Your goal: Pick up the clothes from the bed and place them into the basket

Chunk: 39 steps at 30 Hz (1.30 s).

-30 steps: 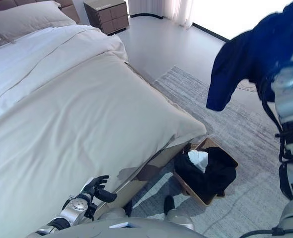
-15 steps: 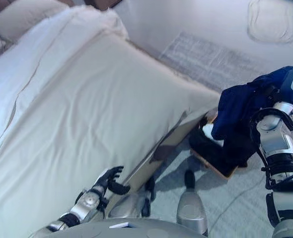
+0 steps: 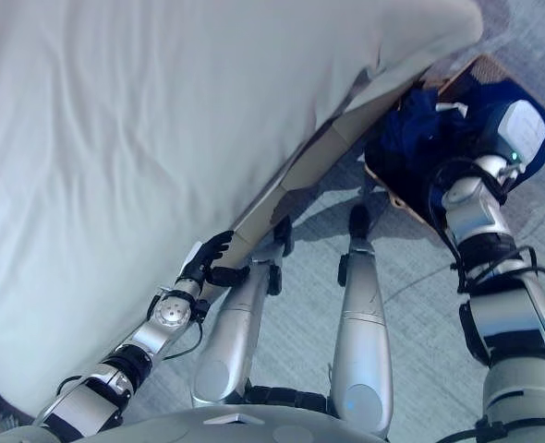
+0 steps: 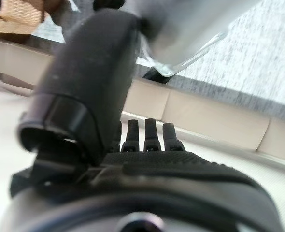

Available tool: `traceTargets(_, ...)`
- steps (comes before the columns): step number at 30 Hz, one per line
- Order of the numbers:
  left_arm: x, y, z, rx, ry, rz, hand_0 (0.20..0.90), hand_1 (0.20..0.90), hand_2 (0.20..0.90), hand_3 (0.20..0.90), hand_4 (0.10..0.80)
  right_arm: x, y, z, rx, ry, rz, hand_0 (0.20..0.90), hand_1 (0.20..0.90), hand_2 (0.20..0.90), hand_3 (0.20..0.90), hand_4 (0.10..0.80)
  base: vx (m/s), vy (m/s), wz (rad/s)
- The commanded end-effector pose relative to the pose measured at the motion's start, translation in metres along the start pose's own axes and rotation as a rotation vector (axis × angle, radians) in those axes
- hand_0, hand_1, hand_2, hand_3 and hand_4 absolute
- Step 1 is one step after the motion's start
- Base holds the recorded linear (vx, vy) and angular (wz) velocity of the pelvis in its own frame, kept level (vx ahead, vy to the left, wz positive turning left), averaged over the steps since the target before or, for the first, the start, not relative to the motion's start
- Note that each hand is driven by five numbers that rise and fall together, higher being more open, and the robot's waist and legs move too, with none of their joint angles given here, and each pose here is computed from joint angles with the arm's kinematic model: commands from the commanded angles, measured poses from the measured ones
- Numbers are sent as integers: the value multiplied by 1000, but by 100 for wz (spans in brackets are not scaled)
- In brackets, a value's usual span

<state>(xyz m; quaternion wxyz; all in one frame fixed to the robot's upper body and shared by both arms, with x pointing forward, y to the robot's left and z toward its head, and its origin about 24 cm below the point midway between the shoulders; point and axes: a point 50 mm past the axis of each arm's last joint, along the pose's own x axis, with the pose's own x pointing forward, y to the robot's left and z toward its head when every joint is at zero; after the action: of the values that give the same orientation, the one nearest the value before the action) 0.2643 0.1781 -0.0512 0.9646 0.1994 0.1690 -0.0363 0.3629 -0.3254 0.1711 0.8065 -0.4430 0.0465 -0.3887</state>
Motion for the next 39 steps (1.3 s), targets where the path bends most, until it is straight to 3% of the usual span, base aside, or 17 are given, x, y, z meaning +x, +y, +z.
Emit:
traceTargets(1, -6, 20, -7, 18, -6, 68, 900, 900, 900, 900, 800, 17, -29, 8, -2, 9, -146, 900, 900, 900, 900, 800, -32, -104, 9)
traceTargets(7, -2, 24, 5, 28, -44, 58, 900, 900, 900, 900, 800, 22, -33, -9, -33, 115, -173, 900, 900, 900, 900, 800, -19, -78, 19)
traceTargets(11, -7, 23, -3, 27, -20, 49, 900, 900, 900, 900, 800, 17, -30, -1, 231, 93, -204, 900, 900, 900, 900, 800, 23, 26, 13)
traceTargets(15, -12, 27, -21, 49, 48, 63, 900, 900, 900, 900, 800, -14, -28, 41, 673, -174, -226, 900, 900, 900, 900, 800, 35, 44, -1)
traceTargets(20, -12, 31, -35, 38, 120, 93, 900, 900, 900, 900, 800, -61, -48, 74, 837, -516, -217, 900, 900, 900, 900, 800, 40, 153, -17)
traceTargets(23, -10, 31, -35, 25, 143, 94, 900, 900, 900, 900, 800, -76, -42, 76, 913, -593, -58, 900, 900, 900, 900, 800, 57, 154, -26)
traceTargets(27, -17, 25, -49, 43, 210, 58, 900, 900, 900, 900, 800, -100, 26, 32, 1046, -369, 423, 900, 900, 900, 900, 800, 201, 163, -20)
traceTargets(28, -19, 24, -51, 47, 218, 53, 900, 900, 900, 900, 800, -104, 34, 23, 1055, -323, 469, 900, 900, 900, 900, 800, 237, 110, 0)
traceTargets(31, -33, 14, -70, 72, 281, 18, 900, 900, 900, 900, 800, -143, 85, -35, 887, -113, 641, 900, 900, 900, 900, 800, 260, 158, 1)
traceTargets(34, -57, 8, -102, 88, 401, -7, 900, 900, 900, 900, 800, -210, 133, -117, 596, 195, 902, 900, 900, 900, 900, 800, 261, 178, -3)
traceTargets(35, -58, 8, -103, 89, 405, -8, 900, 900, 900, 900, 800, -212, 134, -121, 590, 209, 913, 900, 900, 900, 900, 800, 257, 150, -14)
traceTargets(36, -68, 9, -117, 101, 469, -20, 900, 900, 900, 900, 800, -241, 140, -163, 523, 432, 960, 900, 900, 900, 900, 800, 201, 131, -10)
traceTargets(39, -82, 10, -134, 132, 552, -44, 900, 900, 900, 900, 800, -281, 134, -211, 386, 668, 1018, 900, 900, 900, 900, 800, 139, 118, 2)
